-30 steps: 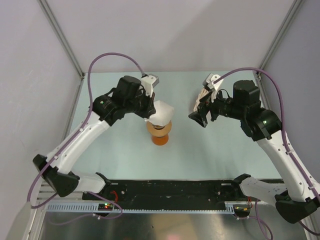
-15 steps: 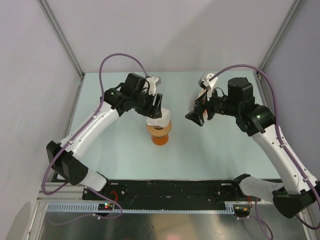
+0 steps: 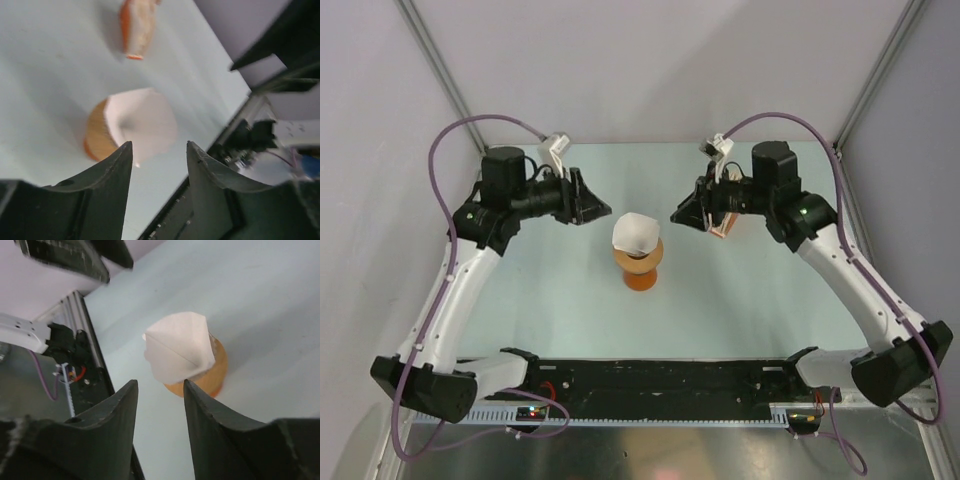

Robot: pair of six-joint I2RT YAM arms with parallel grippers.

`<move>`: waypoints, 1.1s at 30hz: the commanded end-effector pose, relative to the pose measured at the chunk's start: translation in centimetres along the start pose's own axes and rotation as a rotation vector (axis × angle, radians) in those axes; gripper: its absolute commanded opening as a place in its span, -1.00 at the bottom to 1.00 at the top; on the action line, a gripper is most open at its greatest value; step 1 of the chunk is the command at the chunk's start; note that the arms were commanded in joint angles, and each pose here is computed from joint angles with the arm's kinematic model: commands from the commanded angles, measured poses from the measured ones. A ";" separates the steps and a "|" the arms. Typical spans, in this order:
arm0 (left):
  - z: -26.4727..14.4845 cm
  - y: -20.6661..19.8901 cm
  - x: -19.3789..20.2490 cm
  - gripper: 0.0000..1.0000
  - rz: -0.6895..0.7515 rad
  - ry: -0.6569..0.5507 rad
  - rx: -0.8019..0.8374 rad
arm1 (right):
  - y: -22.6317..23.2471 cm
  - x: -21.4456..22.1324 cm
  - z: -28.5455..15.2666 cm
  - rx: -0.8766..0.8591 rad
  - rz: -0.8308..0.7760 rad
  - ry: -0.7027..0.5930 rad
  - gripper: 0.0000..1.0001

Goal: Place the coffee filter in the dripper

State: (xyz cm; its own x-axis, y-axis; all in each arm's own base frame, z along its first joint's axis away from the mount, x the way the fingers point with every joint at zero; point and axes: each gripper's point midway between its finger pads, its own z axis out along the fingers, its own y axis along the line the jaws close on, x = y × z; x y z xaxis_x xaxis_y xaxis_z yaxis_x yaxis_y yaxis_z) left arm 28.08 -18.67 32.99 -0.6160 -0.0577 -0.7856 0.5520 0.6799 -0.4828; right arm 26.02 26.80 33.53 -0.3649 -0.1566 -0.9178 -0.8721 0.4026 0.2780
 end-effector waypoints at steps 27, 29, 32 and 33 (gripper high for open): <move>5.4 0.8 9.1 -0.51 -0.270 0.239 0.320 | -0.2 4.9 9.6 -0.198 0.379 0.128 -0.49; 5.5 0.9 9.2 -0.51 -0.272 0.240 0.317 | -0.3 5.2 9.7 -0.192 0.370 0.134 -0.50; 5.6 1.0 9.3 -0.51 -0.277 0.244 0.314 | -0.5 5.9 9.8 -0.178 0.363 0.152 -0.50; 5.7 1.1 9.3 -0.51 -0.279 0.245 0.314 | -0.6 6.1 9.9 -0.174 0.363 0.159 -0.51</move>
State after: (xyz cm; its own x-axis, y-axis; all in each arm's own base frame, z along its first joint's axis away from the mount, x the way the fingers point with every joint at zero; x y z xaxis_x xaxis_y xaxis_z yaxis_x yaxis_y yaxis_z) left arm 25.86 -22.54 22.39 -0.8676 -0.0021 -0.4972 0.4464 0.4370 -0.7809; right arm 27.54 34.39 25.68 -0.7123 -0.1506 -0.6856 -0.6940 0.2974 0.6557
